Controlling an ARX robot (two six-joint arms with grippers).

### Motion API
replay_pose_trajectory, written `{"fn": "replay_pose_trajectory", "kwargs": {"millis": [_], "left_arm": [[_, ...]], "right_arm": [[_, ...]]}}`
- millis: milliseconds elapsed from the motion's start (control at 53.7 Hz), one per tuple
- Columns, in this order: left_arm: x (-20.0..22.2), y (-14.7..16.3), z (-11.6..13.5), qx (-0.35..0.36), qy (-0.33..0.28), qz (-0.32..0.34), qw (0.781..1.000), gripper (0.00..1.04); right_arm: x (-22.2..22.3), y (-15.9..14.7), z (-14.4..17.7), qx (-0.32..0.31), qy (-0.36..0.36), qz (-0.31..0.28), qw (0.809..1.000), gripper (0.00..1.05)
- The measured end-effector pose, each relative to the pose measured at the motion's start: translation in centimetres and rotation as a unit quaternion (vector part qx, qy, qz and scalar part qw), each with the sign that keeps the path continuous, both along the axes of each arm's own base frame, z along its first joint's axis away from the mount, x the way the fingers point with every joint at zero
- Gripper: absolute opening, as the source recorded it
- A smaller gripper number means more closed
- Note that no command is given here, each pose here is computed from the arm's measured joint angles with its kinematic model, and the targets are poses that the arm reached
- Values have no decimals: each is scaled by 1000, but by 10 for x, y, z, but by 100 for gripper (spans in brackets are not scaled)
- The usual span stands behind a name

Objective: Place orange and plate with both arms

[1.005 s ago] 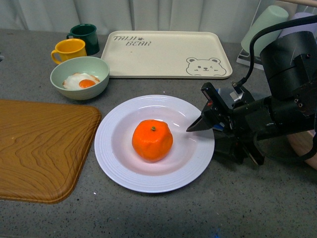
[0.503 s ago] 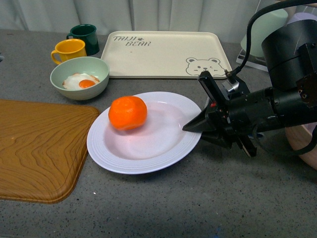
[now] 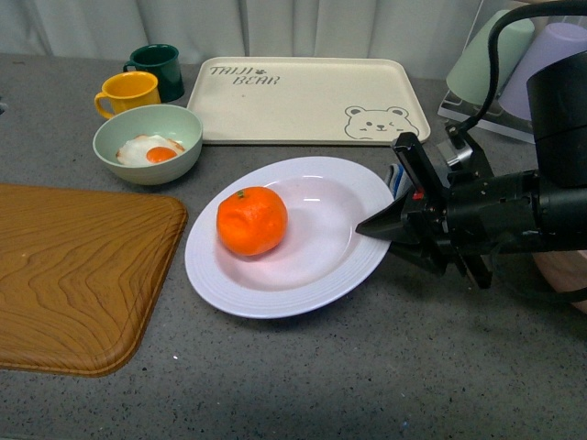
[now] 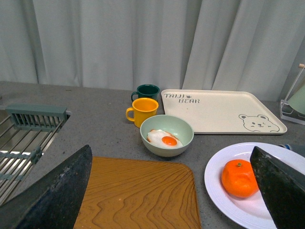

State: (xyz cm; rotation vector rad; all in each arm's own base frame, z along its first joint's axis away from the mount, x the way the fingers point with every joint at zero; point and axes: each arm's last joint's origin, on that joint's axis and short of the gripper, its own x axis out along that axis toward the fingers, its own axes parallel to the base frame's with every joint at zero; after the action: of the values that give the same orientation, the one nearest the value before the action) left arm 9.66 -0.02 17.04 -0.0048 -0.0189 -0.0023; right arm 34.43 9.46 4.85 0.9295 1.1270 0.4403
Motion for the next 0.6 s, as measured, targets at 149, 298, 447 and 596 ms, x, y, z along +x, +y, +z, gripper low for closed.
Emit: {"fn": "replay_pose_trajectory", "kwargs": {"millis": [149,298,447,596], "left_arm": [[0,0,0,0,0,0,1000,98],[0,0,0,0,0,0,1000,98],[0,0,0,0,0,0,1000,98],[0,0,0,0,0,0,1000,98]], "right_arm": [[4,-6,10,4,-22,-18,1000,2],[9,-9,18,12,-37,-19,999,2],[23,-12,29,22,-58,-21,998,2],[43,-15,39,32,-83,-24,996,2]]}}
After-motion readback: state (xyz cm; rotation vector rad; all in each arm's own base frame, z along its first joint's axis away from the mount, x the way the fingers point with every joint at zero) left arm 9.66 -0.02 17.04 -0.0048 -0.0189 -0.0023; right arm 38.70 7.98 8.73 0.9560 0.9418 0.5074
